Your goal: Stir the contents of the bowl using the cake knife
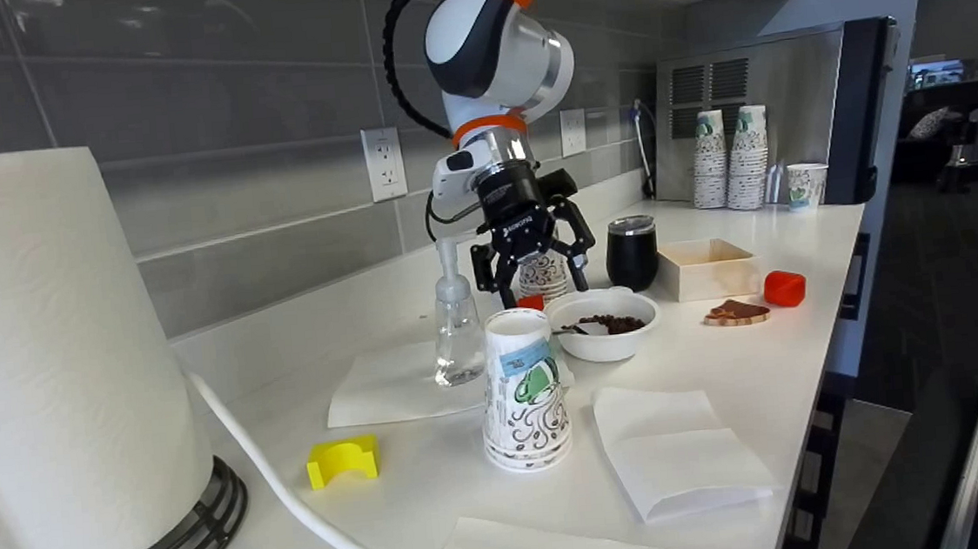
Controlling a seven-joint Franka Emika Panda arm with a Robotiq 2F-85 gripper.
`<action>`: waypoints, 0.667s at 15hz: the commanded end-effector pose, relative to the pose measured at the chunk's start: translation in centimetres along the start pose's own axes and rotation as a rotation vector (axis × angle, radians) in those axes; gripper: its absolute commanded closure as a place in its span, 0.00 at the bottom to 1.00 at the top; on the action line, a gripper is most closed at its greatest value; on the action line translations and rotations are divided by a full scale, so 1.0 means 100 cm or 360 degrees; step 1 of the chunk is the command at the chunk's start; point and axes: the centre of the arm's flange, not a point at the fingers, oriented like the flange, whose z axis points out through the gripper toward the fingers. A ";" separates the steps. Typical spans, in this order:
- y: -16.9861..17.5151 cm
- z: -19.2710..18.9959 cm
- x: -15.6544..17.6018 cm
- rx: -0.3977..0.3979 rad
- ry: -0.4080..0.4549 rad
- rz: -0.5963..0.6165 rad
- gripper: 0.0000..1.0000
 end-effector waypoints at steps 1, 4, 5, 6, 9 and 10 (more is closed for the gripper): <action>-0.035 -0.014 -0.001 -0.0163 0.0010 -0.0066 0.00; -0.053 -0.012 -0.009 -0.0263 -0.0019 -0.0144 0.00; -0.059 -0.010 -0.011 -0.0290 -0.0032 -0.0191 0.00; -0.066 -0.007 -0.013 -0.0320 -0.0049 -0.0267 0.00; -0.087 -0.002 -0.014 -0.0381 -0.0079 -0.0514 0.00; -0.093 -0.001 -0.013 -0.0368 -0.0062 -0.0603 0.00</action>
